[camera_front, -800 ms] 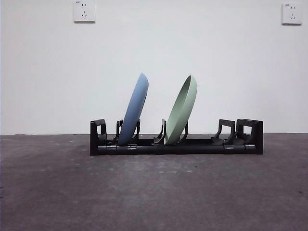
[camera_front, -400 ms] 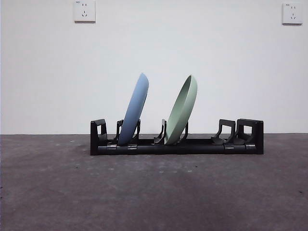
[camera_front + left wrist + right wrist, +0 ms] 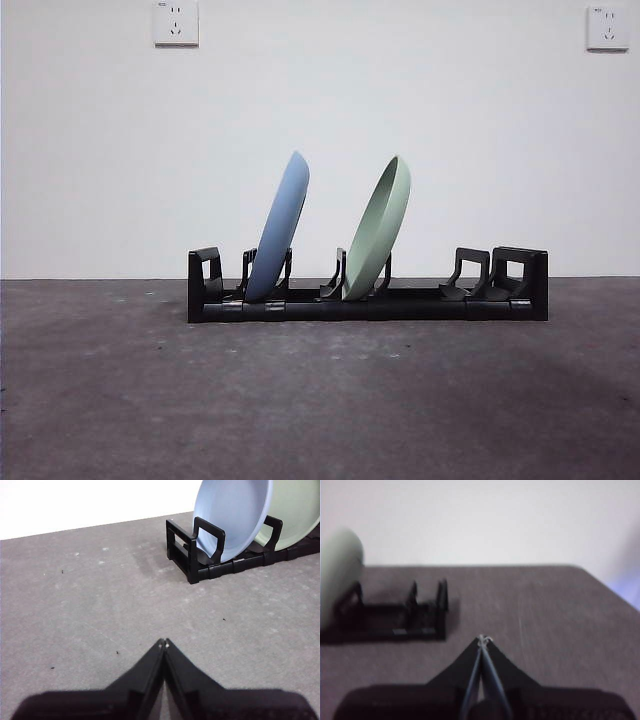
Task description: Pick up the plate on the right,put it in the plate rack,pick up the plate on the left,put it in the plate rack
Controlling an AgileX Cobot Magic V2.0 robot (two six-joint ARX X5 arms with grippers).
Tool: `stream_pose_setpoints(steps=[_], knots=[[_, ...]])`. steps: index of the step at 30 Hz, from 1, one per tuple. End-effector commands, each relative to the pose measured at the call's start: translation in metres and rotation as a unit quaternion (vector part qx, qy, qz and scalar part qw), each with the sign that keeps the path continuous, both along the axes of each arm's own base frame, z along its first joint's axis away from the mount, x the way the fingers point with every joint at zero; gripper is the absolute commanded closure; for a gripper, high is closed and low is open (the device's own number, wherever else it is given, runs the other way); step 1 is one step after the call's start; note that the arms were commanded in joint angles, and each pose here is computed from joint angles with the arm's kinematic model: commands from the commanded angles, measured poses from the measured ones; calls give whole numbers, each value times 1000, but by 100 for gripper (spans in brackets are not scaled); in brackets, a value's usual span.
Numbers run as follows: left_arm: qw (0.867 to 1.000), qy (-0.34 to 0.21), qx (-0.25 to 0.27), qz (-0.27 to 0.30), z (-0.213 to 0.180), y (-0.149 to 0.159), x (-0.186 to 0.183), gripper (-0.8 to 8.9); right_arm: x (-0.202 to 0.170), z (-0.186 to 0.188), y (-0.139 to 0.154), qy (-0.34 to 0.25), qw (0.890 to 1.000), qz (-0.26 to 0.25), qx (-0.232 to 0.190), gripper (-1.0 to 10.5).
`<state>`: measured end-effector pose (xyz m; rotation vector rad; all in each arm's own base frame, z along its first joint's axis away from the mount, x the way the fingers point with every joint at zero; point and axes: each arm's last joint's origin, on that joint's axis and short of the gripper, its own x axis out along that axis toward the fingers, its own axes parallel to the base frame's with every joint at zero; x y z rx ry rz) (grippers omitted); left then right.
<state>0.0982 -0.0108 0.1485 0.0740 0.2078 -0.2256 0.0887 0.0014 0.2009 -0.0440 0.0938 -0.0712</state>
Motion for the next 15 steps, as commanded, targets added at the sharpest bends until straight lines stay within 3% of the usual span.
stream_pose_setpoints(steps=[1,8,15], knots=[[1000,3,-5,1,-3,0,0,817,2,-19,-1,13,1000,-11,7,946],[1000,3,-5,1,-3,0,0,817,6,-49,0,46,999,-15,18,946],[1000,3,-5,1,-3,0,0,817,7,-49,0,37,999,-15,25,946]])
